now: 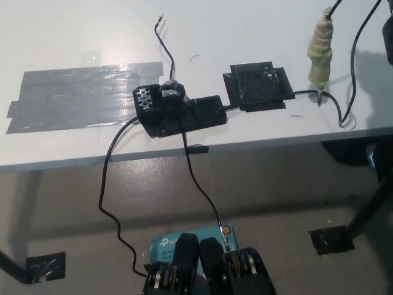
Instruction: The robot uses its right hand to grab the soldering gun kept on the middle of the table and pulls it out of its base and keep it on the right side of the base
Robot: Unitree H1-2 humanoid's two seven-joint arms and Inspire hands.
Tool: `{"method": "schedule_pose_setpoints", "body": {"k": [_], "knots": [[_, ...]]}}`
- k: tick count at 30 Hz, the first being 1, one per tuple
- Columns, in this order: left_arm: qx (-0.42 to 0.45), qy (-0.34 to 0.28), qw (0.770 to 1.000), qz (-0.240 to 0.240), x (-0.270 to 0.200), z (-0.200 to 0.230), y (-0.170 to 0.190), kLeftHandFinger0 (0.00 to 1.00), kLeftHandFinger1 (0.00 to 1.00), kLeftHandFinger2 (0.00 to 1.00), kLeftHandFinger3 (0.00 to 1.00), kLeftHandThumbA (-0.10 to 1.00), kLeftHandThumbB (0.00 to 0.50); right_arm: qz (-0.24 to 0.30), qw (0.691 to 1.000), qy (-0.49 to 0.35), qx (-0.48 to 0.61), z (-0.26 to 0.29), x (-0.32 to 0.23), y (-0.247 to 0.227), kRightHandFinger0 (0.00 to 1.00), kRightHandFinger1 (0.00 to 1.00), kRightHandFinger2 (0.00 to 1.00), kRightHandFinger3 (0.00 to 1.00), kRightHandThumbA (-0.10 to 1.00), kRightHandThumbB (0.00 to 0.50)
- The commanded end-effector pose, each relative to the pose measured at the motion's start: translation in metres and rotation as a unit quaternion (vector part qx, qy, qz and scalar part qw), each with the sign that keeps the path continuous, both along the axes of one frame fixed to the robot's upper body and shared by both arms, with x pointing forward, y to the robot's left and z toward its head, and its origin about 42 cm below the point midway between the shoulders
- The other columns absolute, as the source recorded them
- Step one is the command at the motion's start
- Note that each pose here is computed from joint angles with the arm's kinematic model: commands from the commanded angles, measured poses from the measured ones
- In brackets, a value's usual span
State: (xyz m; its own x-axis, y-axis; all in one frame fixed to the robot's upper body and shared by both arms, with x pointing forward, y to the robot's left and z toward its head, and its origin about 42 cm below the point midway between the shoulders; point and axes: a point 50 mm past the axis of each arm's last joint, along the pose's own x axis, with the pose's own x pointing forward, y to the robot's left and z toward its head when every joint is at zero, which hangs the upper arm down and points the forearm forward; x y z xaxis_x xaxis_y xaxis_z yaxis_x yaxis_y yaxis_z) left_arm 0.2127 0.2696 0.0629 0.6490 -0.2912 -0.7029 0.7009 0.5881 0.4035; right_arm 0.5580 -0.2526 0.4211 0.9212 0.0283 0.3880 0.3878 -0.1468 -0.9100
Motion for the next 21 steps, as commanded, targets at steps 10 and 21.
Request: {"method": "schedule_pose_setpoints", "body": {"k": [10,21], "knots": [[0.002,0.007,1.000,-0.018,0.000,0.007,-0.001,0.93,1.00,1.00,1.00,0.71,0.206,-0.002,0.992,0.112,0.064,-0.091,-0.015,0.024,0.00,0.01,0.21,0.35,-0.04,0.033],[-0.004,0.006,0.999,-0.031,0.008,0.012,-0.013,0.96,1.00,1.00,1.00,0.56,0.166,-0.025,0.979,0.156,0.127,-0.127,-0.013,0.056,0.00,0.11,0.46,0.95,-0.10,0.000]]}}
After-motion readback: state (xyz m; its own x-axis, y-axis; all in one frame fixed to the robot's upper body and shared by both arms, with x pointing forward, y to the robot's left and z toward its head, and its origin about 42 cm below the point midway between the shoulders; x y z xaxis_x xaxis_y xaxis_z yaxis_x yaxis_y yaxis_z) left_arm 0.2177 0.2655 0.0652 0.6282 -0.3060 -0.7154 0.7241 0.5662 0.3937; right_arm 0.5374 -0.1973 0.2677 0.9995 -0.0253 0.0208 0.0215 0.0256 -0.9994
